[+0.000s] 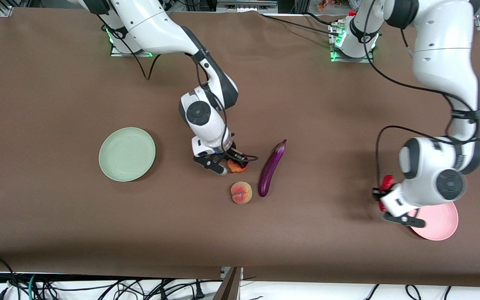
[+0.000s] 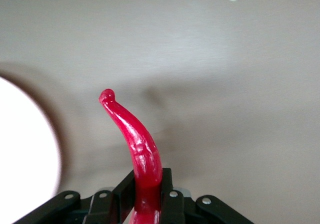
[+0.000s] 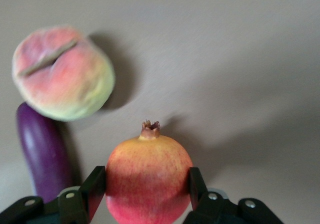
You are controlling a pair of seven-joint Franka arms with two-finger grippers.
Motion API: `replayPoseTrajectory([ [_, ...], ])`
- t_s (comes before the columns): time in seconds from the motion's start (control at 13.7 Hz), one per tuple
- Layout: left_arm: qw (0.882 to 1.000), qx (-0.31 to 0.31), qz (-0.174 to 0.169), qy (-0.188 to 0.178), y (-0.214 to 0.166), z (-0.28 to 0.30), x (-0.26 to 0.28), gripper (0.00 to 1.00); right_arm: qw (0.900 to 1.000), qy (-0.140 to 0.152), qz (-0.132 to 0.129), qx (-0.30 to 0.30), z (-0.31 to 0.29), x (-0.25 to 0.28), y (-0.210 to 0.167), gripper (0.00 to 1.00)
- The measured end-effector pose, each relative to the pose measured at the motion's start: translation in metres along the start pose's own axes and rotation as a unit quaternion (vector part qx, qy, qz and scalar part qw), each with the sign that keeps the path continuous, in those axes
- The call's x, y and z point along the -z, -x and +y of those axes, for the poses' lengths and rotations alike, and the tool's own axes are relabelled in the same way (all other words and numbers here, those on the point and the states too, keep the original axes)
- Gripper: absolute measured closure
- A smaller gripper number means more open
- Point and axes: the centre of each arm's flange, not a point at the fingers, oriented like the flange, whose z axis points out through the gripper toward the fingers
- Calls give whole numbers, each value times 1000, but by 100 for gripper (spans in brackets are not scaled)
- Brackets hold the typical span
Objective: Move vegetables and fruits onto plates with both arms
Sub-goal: 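Place the pomegranate on the green plate while the left gripper drops the chili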
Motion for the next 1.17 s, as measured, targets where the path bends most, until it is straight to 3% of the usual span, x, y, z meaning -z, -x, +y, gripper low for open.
replayPoseTrajectory([
  [0.22,1000,-19,1,0,17,-61,-8,77,999,37,-11,25,16,37,-40,27],
  [0.44,999,-40,22,-11,30,-112,-24,77,993,77,-42,80,57,81,-100,28],
  [0.73,997,-51,53,-29,23,-125,-30,77,968,152,-93,178,175,122,-209,28],
  [0.88,996,-58,66,-35,14,-125,-25,77,959,172,-116,191,234,116,-239,27],
  [0.95,995,-61,71,-37,10,-125,-23,77,958,176,-125,188,250,111,-244,22],
  [1.1,994,-66,76,-38,4,-124,-25,77,958,175,-130,184,252,108,-241,4],
  [1.17,994,-68,83,-35,2,-124,-26,70,960,173,-127,179,244,108,-236,0],
])
